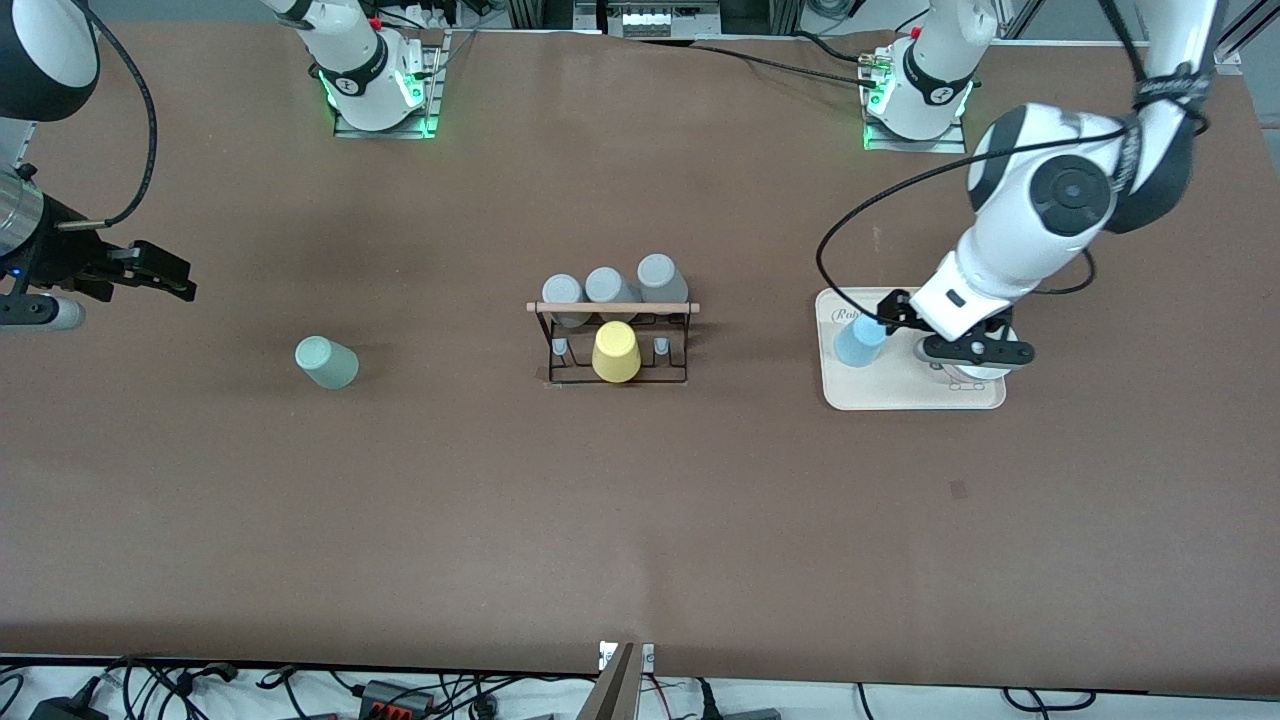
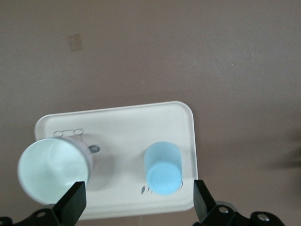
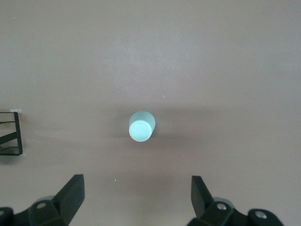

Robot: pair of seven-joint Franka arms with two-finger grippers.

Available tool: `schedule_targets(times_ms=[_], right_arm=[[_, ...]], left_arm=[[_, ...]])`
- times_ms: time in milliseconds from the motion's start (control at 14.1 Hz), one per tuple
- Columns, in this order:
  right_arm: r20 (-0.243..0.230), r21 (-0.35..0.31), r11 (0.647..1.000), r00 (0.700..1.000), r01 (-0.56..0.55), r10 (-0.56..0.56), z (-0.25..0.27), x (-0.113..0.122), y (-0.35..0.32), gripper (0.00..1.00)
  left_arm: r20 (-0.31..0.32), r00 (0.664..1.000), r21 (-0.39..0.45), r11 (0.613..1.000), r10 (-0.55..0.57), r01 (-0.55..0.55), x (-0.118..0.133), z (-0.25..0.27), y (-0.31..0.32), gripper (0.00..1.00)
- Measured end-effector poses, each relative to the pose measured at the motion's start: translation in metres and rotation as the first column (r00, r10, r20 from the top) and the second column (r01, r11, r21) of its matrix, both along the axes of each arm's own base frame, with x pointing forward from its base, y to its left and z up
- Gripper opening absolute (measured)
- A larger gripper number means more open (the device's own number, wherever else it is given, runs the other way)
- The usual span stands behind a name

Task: Hang scattered cups on rack with three cups
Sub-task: 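Grasp the light blue cup with the left gripper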

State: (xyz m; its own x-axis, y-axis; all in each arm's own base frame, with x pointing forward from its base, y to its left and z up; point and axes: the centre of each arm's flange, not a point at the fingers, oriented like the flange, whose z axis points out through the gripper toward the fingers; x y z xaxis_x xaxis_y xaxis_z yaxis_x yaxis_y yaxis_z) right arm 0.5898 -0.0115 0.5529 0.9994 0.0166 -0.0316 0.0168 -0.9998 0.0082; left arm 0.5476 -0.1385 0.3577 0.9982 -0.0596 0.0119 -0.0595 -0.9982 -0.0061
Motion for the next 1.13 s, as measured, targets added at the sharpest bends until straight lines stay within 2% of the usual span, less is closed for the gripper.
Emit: schedule_targets(times_ms=[283,496,1133], right_arm=[[0.005,0.0,1.0,1.0,0.0,0.0,0.0,0.001,0.0,1.0],[0.015,0.0,1.0,1.0,0.001,-0.001,0.001,0.002,-0.001,1.0],[0.012,-0.001,1.0,1.0,0.003,-0.003,-0.007,0.006,-0.002,1.0]], left_arm=[[0.061,0.998,-0.031,0.999,0.011,-0.009,-0.015,-0.067,0.007,1.0],[0.044,0.999,-0.036,0.999,0.01,-0.009,-0.019,-0.096,0.007,1.0],[-0.014,1.0,-0.031,0.999,-0.006,0.005,-0.037,-0.123,-0.005,1.0]])
